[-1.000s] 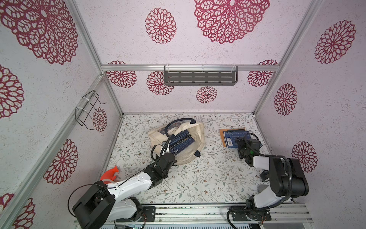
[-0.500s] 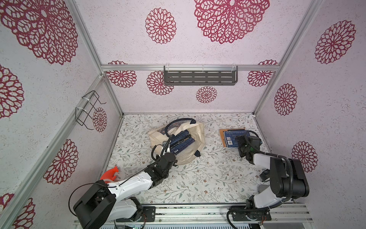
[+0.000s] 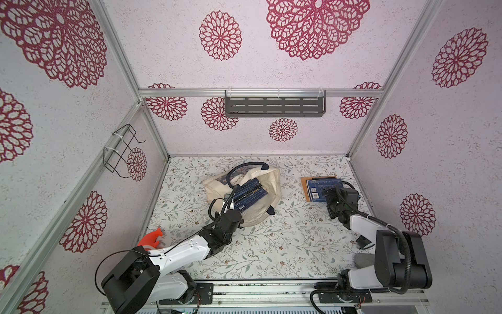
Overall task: Take out the books from the canvas bag
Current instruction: Place the book on the book, then pick up the book from the canvas bag.
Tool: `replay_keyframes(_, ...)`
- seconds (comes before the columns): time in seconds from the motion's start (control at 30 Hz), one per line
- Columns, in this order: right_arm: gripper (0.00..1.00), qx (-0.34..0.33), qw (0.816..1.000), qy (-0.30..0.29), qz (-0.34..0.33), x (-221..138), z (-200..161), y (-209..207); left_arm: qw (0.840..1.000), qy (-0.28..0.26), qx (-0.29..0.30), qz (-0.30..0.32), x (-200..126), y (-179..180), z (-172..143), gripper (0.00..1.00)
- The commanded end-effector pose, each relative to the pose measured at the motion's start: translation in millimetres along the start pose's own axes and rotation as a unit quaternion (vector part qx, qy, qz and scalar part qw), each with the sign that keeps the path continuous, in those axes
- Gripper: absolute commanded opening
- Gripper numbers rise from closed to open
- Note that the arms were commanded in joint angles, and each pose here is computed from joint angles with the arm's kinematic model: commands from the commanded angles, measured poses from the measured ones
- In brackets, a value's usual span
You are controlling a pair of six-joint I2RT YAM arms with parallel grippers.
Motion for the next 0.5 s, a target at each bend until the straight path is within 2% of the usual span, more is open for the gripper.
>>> replay_keyframes(0.0, 0.99, -0.031, 0.999, -0.024, 0.012, -16, 2, 11, 0.999, -0.025, -0.005, -0.022, -7, -7, 14, 0.0)
replay_keyframes(0.27, 0.99, -0.136, 0.986, -0.057, 0.081, -59, -25, 64, 0.999, -0.034, -0.014, -0.033, -11, -7, 16, 0.0)
replay_keyframes(0.47, 0.99, -0.187, 0.971, -0.043, 0.144, -86, -65, 93, 0.998, -0.047, -0.024, -0.043, -15, -5, 17, 0.0)
Point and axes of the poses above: each gripper's point midway between its finger pads, its own x axis out along the fingers, its own y axis along the line the jaws close on, z = x × y, the point moved 7 cm from there along -x, back along the fingers, and after that the axes turned 7 degrees about x, right-handed, at the moved point
